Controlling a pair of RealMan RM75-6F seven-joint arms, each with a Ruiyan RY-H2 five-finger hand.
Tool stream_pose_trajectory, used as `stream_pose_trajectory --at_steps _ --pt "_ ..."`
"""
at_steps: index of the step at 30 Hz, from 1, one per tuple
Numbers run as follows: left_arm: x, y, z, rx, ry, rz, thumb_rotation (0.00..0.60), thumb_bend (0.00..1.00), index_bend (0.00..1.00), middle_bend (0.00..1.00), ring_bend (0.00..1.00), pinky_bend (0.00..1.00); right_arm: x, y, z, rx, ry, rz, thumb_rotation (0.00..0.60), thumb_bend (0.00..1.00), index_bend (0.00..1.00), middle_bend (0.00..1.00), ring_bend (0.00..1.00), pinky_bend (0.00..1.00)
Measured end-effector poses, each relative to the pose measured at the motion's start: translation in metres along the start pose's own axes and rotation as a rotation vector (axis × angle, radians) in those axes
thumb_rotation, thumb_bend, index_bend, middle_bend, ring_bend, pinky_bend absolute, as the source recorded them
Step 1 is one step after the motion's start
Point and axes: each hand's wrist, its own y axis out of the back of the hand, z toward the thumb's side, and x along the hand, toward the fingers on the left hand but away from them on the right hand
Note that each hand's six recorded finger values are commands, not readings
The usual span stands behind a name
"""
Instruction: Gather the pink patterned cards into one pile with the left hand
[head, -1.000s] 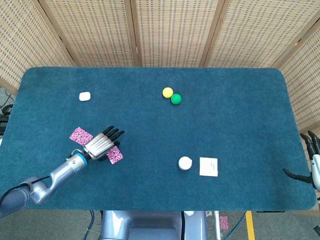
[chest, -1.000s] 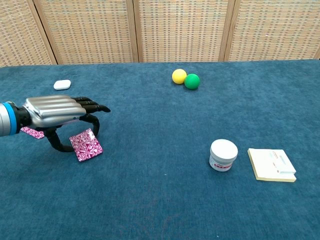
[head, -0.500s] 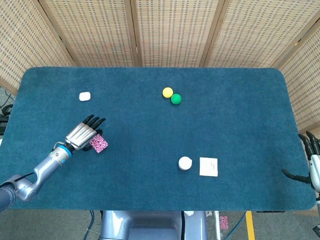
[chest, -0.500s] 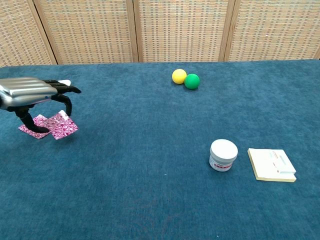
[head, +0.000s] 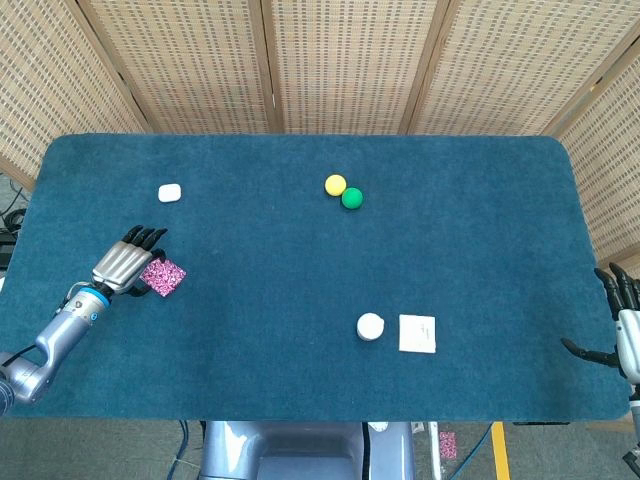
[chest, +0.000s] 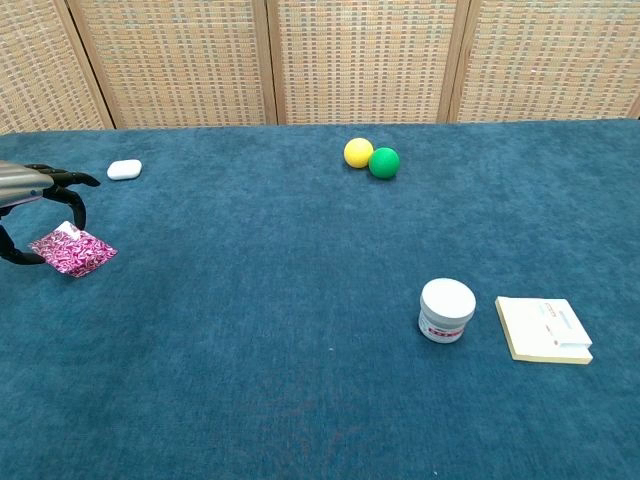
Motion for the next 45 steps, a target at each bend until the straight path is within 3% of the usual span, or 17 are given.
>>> stream_pose_trajectory --at_steps 22,31,36,42,45 --pt "0.017 -0.004 -0.003 -0.006 0.025 -0.013 0.600 0.28 0.65 0.00 0.00 0.00 -0.003 -0.001 -0.004 0.001 -0.016 0.006 0.600 0.00 0.00 0.00 0.00 0.00" --pt "0.019 -0.005 -0.003 -0.032 0.038 -0.035 0.600 0.28 0.54 0.00 0.00 0.00 -0.003 -0.002 -0.004 0.003 -0.016 0.008 0.600 0.00 0.00 0.00 0.00 0.00" --pt "0.019 -0.005 -0.003 -0.029 0.037 -0.035 0.600 0.27 0.40 0.00 0.00 0.00 -0.003 -0.002 -0.004 0.002 -0.016 0.007 0.600 0.00 0.00 0.00 0.00 0.00" --pt "0.018 -0.004 -0.004 -0.033 0.038 -0.034 0.600 0.27 0.36 0.00 0.00 0.00 -0.003 -0.002 -0.004 0.001 -0.015 0.007 0.600 0.00 0.00 0.00 0.00 0.00" --pt "0.018 -0.004 -0.004 -0.036 0.039 -0.038 0.600 0.27 0.26 0.00 0.00 0.00 -0.003 -0.002 -0.004 0.002 -0.014 0.007 0.600 0.00 0.00 0.00 0.00 0.00"
